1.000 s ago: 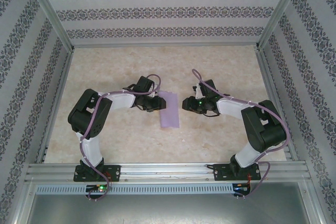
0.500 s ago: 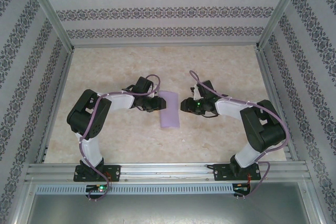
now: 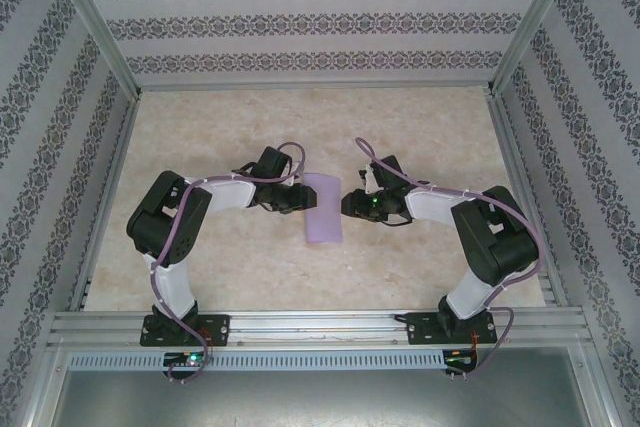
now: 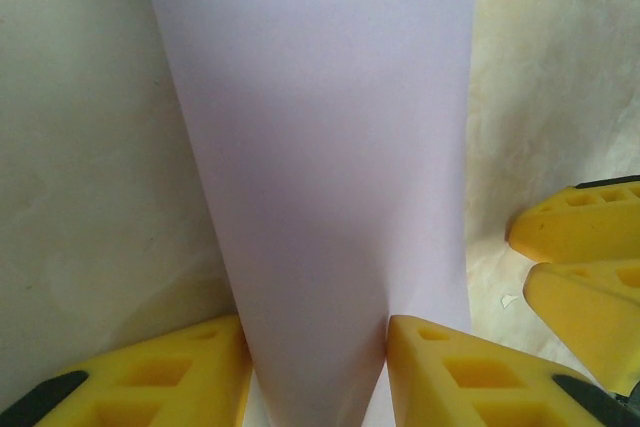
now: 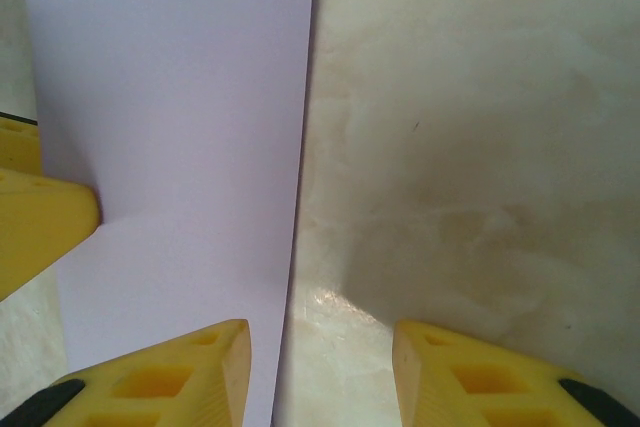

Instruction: Fold a paper plane with a square sheet of paper (fold left side to right side)

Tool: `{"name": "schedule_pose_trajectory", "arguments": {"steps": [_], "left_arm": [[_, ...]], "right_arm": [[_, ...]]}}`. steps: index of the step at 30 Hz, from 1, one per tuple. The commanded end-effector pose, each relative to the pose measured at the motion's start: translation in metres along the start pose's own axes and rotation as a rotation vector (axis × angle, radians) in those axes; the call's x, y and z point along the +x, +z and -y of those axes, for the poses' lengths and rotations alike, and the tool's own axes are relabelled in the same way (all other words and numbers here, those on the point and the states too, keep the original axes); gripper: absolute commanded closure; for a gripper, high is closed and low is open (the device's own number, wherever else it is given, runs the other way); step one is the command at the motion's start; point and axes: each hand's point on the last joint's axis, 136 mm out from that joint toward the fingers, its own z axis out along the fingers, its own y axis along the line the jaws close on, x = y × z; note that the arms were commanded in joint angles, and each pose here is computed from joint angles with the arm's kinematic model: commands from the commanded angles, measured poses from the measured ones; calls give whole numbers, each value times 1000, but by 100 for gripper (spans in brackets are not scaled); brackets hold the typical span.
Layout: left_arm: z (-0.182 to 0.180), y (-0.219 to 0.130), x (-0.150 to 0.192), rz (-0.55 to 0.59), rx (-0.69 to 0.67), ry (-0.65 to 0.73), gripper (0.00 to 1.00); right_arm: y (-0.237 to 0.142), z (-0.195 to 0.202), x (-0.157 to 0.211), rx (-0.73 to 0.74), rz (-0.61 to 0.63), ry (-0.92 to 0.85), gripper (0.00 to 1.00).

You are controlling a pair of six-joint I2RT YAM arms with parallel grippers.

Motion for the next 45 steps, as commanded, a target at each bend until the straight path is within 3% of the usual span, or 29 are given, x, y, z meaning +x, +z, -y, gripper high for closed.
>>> {"name": "schedule_pose_trajectory", "arguments": {"steps": [1, 21, 45], "left_arm": [[-53, -2, 22, -46, -199, -55, 58], [-37, -14, 7, -36, -255, -9, 60], [-55, -9, 15, -76, -328, 1, 60]], "right_arm": [[1, -9, -7, -19, 12, -26, 58], [4, -9, -6, -39, 18, -25, 58], [5, -10, -5, -46, 13, -20, 58]]}}
